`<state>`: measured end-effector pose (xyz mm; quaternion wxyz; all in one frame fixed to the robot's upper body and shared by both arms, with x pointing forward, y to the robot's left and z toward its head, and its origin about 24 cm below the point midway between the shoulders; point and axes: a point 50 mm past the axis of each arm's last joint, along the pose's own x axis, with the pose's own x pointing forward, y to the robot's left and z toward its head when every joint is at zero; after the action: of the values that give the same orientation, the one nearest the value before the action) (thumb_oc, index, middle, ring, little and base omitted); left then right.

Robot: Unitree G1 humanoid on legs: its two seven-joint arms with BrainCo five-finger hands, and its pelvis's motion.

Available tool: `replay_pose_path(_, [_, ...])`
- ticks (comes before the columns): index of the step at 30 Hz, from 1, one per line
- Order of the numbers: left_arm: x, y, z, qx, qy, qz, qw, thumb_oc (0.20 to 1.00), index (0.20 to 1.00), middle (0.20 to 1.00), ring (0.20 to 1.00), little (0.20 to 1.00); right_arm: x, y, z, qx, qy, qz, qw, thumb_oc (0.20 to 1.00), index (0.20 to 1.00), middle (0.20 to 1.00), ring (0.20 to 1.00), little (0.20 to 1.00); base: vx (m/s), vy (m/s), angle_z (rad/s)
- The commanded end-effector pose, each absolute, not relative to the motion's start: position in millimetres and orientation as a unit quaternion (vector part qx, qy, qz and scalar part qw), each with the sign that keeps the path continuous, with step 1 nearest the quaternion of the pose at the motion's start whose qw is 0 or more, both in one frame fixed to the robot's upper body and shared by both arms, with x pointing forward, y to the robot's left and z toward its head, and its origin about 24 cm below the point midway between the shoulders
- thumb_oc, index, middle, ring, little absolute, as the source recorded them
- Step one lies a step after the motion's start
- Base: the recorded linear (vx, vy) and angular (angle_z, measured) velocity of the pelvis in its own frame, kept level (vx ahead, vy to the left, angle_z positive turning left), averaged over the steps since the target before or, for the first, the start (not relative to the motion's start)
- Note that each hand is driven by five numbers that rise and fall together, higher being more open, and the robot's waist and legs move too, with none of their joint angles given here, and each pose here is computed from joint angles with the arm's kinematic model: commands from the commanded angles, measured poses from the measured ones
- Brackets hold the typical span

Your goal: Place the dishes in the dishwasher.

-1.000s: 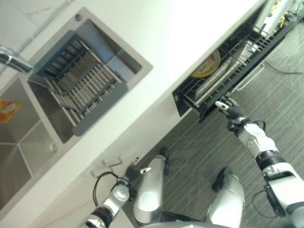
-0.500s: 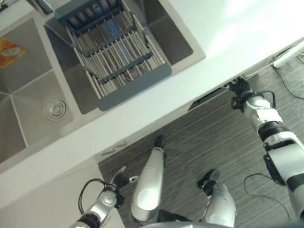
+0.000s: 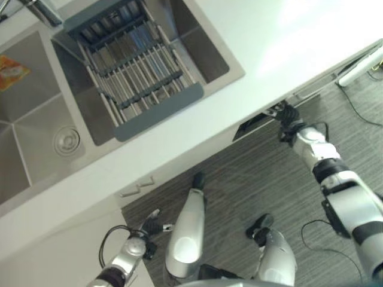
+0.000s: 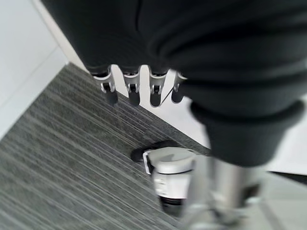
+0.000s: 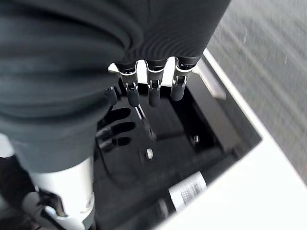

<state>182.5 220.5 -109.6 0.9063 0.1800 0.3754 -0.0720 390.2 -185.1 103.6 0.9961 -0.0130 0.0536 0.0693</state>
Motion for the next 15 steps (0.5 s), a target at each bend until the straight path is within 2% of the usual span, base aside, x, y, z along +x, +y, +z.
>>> replay_pose_path(1, [175, 201, -116, 0.041, 0.391, -0.121, 0.912, 1.000, 1.000, 1.000, 1.000, 1.000, 391, -163, 119, 0.011, 0.004, 0.110, 0.994, 1.000, 1.000, 1.000, 1.000, 1.000, -0.01, -0.080, -0.16])
replay_pose_path(2, [171, 195, -119, -0.016, 0.405, -0.135, 0.904, 1.000, 1.000, 1.000, 1.000, 1.000, 378, -165, 88, 0.017, 0.044, 0.098, 0.994, 1.000, 1.000, 1.000, 1.000, 1.000, -0.01, -0.066, -0.21])
replay_pose_path(6, [165, 185, -126, -0.059, 0.415, -0.155, 0.894, 1.000, 1.000, 1.000, 1.000, 1.000, 333, -185, 2, 0.032, 0.161, 0.037, 0.986, 1.000, 1.000, 1.000, 1.000, 1.000, -0.05, -0.061, -0.22])
replay_pose_path(7, [163, 182, -130, -0.060, 0.425, -0.158, 0.889, 1.000, 1.000, 1.000, 1.000, 1.000, 299, -208, -39, 0.019, 0.216, -0.018, 0.976, 1.000, 1.000, 1.000, 1.000, 1.000, -0.10, -0.056, -0.26])
replay_pose_path(10, [161, 180, -133, -0.067, 0.434, -0.151, 0.886, 1.000, 1.000, 1.000, 1.000, 1.000, 266, -237, -64, 0.003, 0.260, -0.063, 0.964, 1.000, 1.000, 1.000, 1.000, 1.000, -0.06, -0.086, -0.42])
replay_pose_path(11, [159, 183, -135, -0.046, 0.444, -0.149, 0.882, 1.000, 1.000, 1.000, 1.000, 1.000, 243, -253, -79, -0.015, 0.296, -0.085, 0.951, 1.000, 1.000, 1.000, 1.000, 1.000, -0.10, -0.181, -0.65])
replay_pose_path(13, [157, 185, -136, 0.048, 0.451, -0.189, 0.871, 1.000, 1.000, 1.000, 1.000, 1.000, 221, -265, -91, -0.009, 0.330, -0.113, 0.937, 1.000, 1.000, 1.000, 1.000, 1.000, -0.10, -0.209, -0.43])
replay_pose_path(15, [154, 184, -138, 0.056, 0.458, -0.196, 0.865, 1.000, 1.000, 1.000, 1.000, 1.000, 206, -272, -99, -0.001, 0.352, -0.126, 0.928, 1.000, 1.000, 1.000, 1.000, 1.000, -0.07, -0.167, -0.29])
